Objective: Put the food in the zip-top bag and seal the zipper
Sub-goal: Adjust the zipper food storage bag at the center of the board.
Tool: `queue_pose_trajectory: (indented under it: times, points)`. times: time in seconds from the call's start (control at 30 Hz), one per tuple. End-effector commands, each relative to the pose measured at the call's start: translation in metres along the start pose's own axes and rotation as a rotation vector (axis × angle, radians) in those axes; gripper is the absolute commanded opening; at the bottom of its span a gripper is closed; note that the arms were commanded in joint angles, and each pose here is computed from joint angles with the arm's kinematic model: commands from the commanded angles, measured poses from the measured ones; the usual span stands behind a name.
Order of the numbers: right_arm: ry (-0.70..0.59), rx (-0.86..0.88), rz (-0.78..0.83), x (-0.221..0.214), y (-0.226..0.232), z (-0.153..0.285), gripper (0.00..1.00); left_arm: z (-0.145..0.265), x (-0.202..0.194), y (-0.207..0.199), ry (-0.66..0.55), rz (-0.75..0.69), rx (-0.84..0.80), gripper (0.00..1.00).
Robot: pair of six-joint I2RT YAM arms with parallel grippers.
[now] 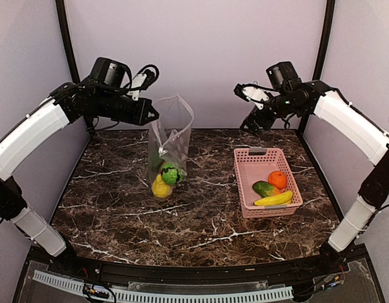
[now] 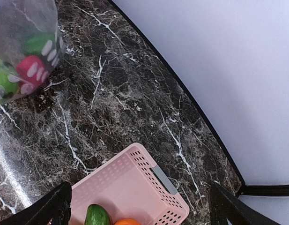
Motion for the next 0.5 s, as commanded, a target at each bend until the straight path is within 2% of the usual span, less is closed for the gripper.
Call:
queue_pose_trajectory:
  times: [0.0,0.07,0.13,0.23,0.33,0.47]
  points:
    - [0.018,-0.075,-0.019,-0.018,-0.015,0.012,0.99,0.060,0.040,-0.018,-0.167,-0.083,-0.024,0.01]
    - [0.048,-0.064,-0.030,-0.034,-0.011,0.009,0.99,0.065,0.041,-0.015,-0.163,-0.118,0.001,0.01]
    - [0.025,-0.026,-0.036,-0.045,-0.003,0.008,0.99,0.071,0.040,-0.005,-0.157,-0.153,0.080,0.01]
    - [0.040,0.024,-0.035,-0.063,0.011,0.005,0.99,0.072,0.030,0.010,-0.101,-0.193,0.169,0.01]
    - [0.077,0.068,-0.021,-0.079,0.024,0.002,0.97,0.066,0.018,0.015,-0.029,-0.238,0.191,0.01]
    - [0.148,0.062,0.003,-0.103,0.031,-0.001,0.96,0.051,0.009,0.015,0.027,-0.225,0.169,0.01]
Point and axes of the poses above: each gripper's point midway between its finger pads, its own z axis back along the fingers, its own y axis along the line the jaws close on, x = y × z, the point moved 3 cm from there along z, back along the fingers, and after that the axes turned 14 degrees about z, right-handed, at the moved point
